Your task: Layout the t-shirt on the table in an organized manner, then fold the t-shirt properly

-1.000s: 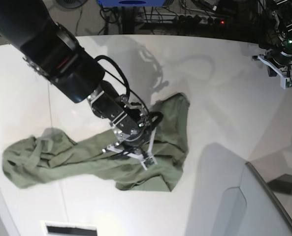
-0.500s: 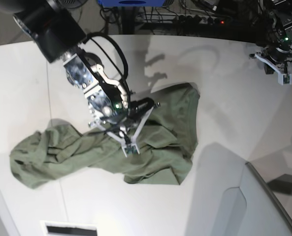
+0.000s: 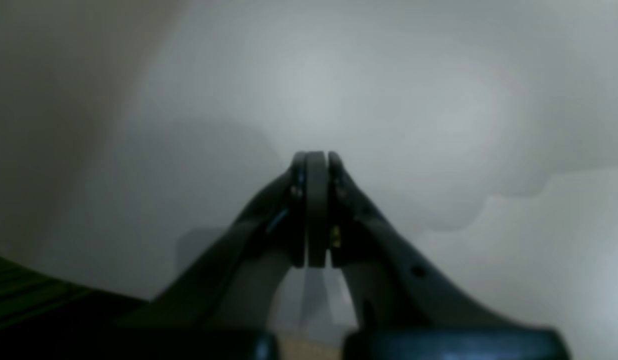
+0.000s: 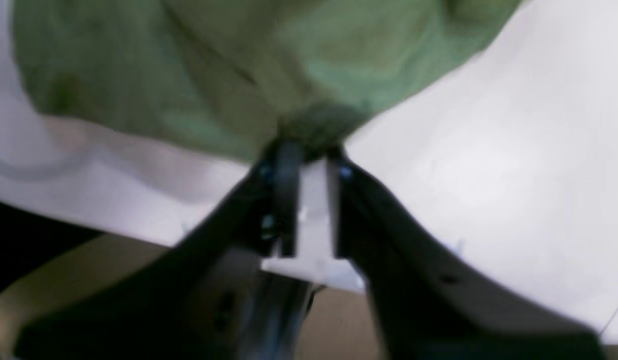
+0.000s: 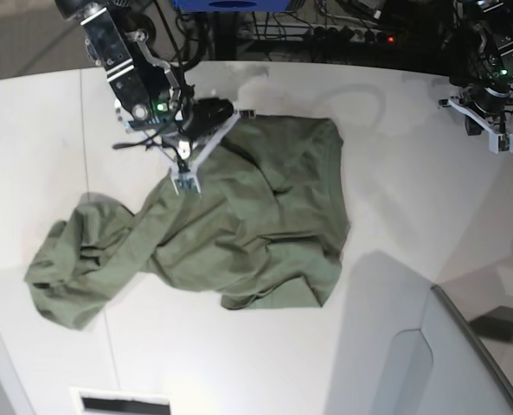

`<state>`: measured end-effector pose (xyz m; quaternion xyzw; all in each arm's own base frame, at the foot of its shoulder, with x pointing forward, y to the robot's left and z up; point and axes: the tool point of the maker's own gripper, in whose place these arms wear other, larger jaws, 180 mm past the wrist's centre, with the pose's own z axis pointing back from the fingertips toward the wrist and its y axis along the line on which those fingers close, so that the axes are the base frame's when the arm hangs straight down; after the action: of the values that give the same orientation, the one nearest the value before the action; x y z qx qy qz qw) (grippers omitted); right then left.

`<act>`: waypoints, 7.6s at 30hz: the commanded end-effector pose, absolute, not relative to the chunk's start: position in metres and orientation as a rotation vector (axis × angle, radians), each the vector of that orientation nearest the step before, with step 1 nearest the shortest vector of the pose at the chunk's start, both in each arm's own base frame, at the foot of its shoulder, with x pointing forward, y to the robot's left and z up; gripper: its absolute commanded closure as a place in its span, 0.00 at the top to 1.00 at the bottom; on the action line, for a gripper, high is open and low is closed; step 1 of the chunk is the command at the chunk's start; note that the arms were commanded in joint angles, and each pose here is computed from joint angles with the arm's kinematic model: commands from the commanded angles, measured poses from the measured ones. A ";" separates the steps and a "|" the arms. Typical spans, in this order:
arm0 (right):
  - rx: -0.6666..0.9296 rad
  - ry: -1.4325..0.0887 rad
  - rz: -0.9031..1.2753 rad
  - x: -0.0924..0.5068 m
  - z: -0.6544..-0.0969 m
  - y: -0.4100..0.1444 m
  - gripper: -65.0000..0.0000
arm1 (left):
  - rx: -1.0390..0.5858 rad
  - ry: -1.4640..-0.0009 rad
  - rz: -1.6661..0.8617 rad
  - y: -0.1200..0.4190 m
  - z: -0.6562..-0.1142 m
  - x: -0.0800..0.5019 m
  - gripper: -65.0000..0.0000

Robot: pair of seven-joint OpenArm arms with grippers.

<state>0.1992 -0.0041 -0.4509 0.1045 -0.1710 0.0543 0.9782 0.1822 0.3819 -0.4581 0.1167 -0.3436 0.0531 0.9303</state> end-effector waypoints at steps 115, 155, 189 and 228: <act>0.206 -0.504 0.235 0.238 -0.410 -0.016 0.04 | 0.356 -0.993 -0.191 0.281 -0.400 0.339 0.00; -0.157 -0.353 0.227 0.257 -0.505 -0.204 0.00 | 0.432 -0.509 -0.596 0.226 -0.533 0.144 0.00; 0.082 -0.402 0.198 0.253 -0.483 -0.084 0.00 | 0.432 -0.767 -0.677 0.131 -0.453 0.290 0.00; 0.062 -0.650 0.285 0.328 -0.409 -0.107 0.00 | 0.341 -0.827 -0.589 0.104 -0.424 0.247 0.00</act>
<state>0.3138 -0.1036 -0.4248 0.0358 -0.2904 0.1409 0.9458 0.2438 0.1156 -0.4326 0.1718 -0.3751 -0.2828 0.8659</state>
